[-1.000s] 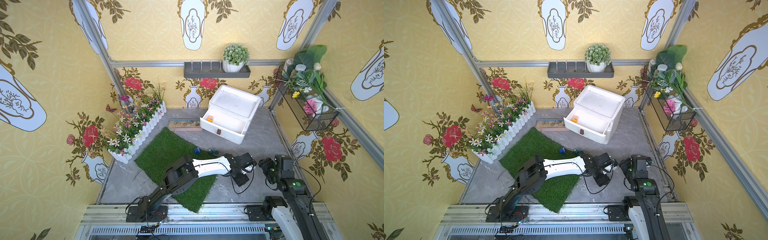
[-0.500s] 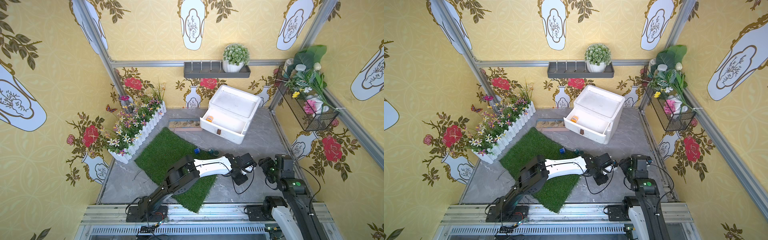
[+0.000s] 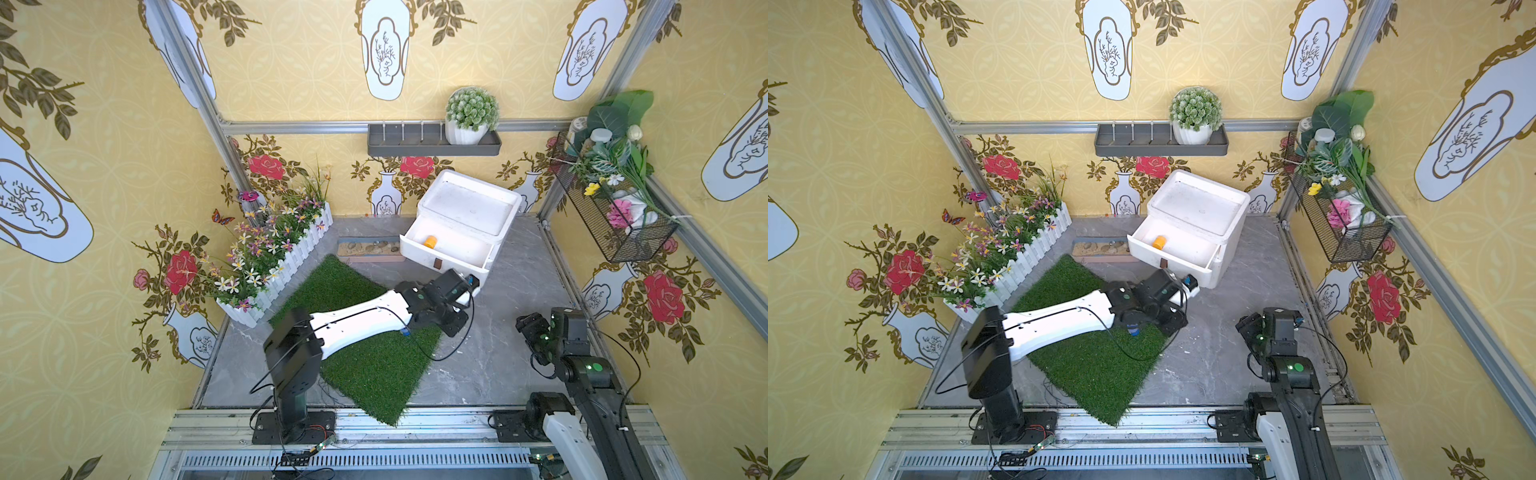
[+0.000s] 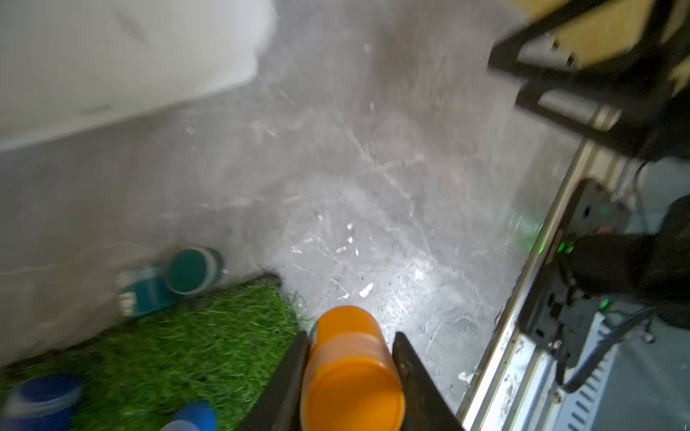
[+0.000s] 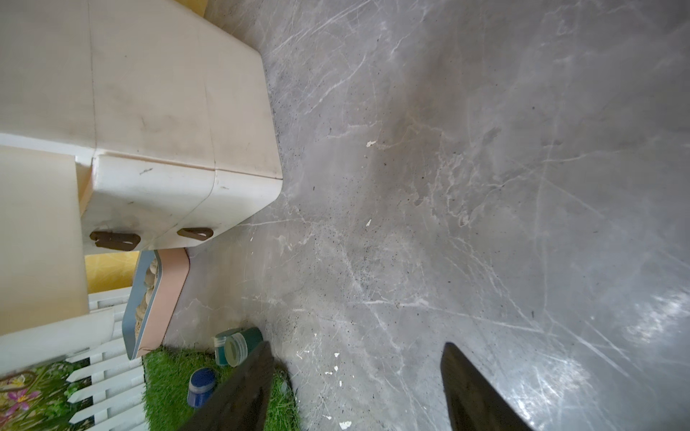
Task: Put the paint cans in the drawer according to color
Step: Pick up the paint can at the center of the board, then place the paint can in the drawer.
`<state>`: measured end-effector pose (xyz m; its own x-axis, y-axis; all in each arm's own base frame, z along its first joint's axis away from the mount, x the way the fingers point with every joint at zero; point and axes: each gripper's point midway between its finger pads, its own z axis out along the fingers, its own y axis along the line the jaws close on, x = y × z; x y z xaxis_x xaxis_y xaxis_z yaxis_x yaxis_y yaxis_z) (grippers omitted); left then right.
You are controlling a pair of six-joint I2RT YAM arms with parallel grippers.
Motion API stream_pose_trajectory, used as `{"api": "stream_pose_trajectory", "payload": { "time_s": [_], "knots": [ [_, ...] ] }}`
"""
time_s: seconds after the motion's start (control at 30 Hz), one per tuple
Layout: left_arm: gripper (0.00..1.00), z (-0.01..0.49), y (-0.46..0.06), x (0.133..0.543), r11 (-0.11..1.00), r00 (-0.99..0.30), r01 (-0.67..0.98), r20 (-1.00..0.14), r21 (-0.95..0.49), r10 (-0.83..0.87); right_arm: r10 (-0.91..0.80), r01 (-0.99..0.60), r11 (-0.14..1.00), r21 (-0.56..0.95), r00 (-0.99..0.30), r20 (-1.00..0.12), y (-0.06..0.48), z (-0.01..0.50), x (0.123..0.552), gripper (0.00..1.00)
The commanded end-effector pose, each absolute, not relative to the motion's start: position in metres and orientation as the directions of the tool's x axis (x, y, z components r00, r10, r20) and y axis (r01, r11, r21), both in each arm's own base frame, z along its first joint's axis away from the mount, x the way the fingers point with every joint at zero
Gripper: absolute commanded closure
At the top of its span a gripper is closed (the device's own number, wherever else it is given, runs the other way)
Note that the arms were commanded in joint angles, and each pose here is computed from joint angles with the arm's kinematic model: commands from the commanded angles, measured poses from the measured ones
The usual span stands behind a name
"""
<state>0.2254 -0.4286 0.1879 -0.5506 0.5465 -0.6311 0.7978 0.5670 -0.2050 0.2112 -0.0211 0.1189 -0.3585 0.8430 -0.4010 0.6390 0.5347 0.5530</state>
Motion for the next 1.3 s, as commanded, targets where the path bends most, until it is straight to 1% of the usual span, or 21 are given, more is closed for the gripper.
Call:
{"api": "stream_pose_trajectory", "payload": {
  "time_s": [0.0,0.07,0.17,0.23,0.3,0.4,0.57,0.7,0.87,0.93,1.03,1.17,1.23,1.27],
  "knots": [
    [0.71,0.257,-0.424,0.271,0.625,-0.559,0.737,-0.753,-0.257,0.348,0.824,0.585,0.566,0.580,-0.379,-0.422,-0.016,0.126,0.223,0.28],
    [0.71,0.296,-0.415,0.303,0.658,-0.543,0.704,-0.801,-0.267,0.255,0.821,0.576,0.571,0.585,-0.384,-0.423,-0.014,0.128,0.224,0.28],
    [0.71,0.322,-0.406,0.347,0.719,-0.498,0.656,-0.848,-0.230,0.183,0.817,0.570,0.577,0.586,-0.390,-0.425,-0.013,0.128,0.224,0.28],
    [0.70,0.326,-0.402,0.375,0.762,-0.479,0.619,-0.860,-0.191,0.174,0.814,0.564,0.580,0.588,-0.395,-0.425,-0.011,0.128,0.225,0.28],
    [0.70,0.319,-0.401,0.401,0.791,-0.488,0.590,-0.852,-0.163,0.188,0.812,0.562,0.584,0.586,-0.399,-0.426,-0.011,0.129,0.225,0.28],
    [0.70,0.310,-0.403,0.424,0.811,-0.495,0.572,-0.840,-0.123,0.222,0.803,0.555,0.596,0.581,-0.408,-0.434,-0.010,0.131,0.224,0.28],
    [0.68,0.291,-0.412,0.434,0.810,-0.500,0.578,-0.825,-0.093,0.262,0.798,0.549,0.603,0.579,-0.414,-0.439,-0.010,0.133,0.222,0.28],
    [0.65,0.277,-0.413,0.436,0.813,-0.521,0.576,-0.806,-0.091,0.279,0.797,0.546,0.604,0.581,-0.413,-0.441,-0.010,0.135,0.224,0.28],
    [0.55,0.265,-0.409,0.437,0.819,-0.541,0.569,-0.786,-0.080,0.299,0.798,0.544,0.602,0.584,-0.413,-0.438,-0.009,0.136,0.228,0.28],
    [0.47,0.264,-0.407,0.437,0.819,-0.548,0.567,-0.782,-0.085,0.298,0.797,0.541,0.603,0.586,-0.414,-0.439,-0.009,0.137,0.230,0.28],
    [0.37,0.274,-0.406,0.436,0.820,-0.543,0.564,-0.791,-0.096,0.281,0.792,0.531,0.611,0.587,-0.422,-0.441,-0.007,0.139,0.231,0.28],
    [0.32,0.305,-0.402,0.429,0.813,-0.513,0.570,-0.824,-0.119,0.239,0.769,0.468,0.636,0.614,-0.454,-0.450,0.003,0.149,0.236,0.28],
    [0.29,0.323,-0.396,0.422,0.807,-0.495,0.575,-0.844,-0.138,0.208,0.754,0.408,0.645,0.646,-0.478,-0.451,0.014,0.158,0.240,0.28],
    [0.25,0.332,-0.391,0.416,0.804,-0.480,0.576,-0.857,-0.148,0.186,0.741,0.370,0.652,0.662,-0.496,-0.453,0.021,0.163,0.242,0.28]
  ]
}}
